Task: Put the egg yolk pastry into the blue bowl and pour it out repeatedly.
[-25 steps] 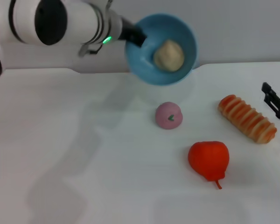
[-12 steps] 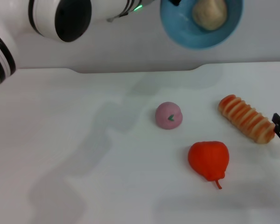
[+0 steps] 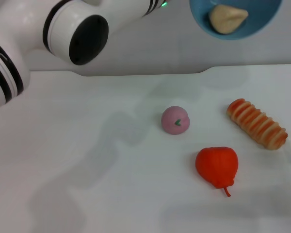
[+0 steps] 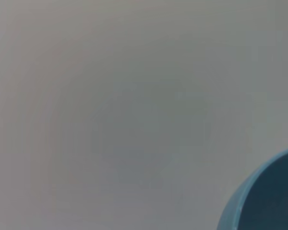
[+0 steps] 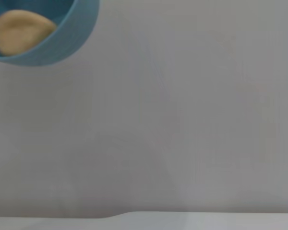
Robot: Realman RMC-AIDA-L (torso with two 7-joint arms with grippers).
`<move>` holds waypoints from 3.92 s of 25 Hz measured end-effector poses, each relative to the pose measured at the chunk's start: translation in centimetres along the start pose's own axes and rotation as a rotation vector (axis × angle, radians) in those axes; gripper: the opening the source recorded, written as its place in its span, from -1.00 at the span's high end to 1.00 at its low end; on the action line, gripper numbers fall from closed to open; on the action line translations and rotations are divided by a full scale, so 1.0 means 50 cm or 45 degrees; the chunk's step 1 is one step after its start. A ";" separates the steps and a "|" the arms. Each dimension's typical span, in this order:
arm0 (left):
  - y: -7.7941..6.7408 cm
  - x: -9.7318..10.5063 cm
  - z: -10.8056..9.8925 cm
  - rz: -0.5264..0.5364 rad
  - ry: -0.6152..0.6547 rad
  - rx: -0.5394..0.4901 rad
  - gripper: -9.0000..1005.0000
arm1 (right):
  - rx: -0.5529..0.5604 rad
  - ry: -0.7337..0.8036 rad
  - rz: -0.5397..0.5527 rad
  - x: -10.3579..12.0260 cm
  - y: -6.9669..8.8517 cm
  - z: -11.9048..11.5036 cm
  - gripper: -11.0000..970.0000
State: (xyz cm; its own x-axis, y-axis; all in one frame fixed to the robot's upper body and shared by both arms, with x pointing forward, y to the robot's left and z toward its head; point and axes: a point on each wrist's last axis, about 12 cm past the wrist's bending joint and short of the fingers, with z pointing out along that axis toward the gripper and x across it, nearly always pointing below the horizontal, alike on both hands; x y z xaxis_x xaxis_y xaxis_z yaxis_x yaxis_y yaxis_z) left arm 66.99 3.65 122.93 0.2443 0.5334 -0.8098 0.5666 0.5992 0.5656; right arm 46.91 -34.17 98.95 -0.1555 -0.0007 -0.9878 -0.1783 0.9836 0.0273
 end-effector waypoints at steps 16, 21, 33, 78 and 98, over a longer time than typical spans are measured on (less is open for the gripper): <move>-0.101 -0.026 -0.019 0.317 -0.284 0.058 0.98 | -0.008 -0.007 -0.002 -0.003 0.003 0.006 -0.09; -0.115 -0.030 -0.021 0.339 -0.304 0.080 0.98 | -0.010 -0.008 -0.002 -0.004 0.003 0.007 -0.09; -0.146 -0.047 -0.029 0.478 -0.439 0.080 0.98 | -0.013 -0.013 -0.001 -0.005 0.004 0.007 -0.09; 0.059 0.194 -0.031 -0.374 0.742 0.171 0.98 | -0.307 0.140 0.391 -0.105 -0.046 0.016 -0.09; 0.042 0.272 -0.078 -0.592 0.831 0.124 0.99 | -0.271 0.961 0.716 -0.288 -0.076 0.121 -0.08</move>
State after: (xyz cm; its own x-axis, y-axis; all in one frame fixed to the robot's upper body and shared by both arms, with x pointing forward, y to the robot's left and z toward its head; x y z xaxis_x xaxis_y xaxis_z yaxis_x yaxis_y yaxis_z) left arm 68.45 14.51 113.71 -0.5252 0.5014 -0.6876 0.5707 0.8069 0.1525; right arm 55.71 -36.79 112.13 -0.8423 0.2719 -0.4654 -0.0480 0.8222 0.5672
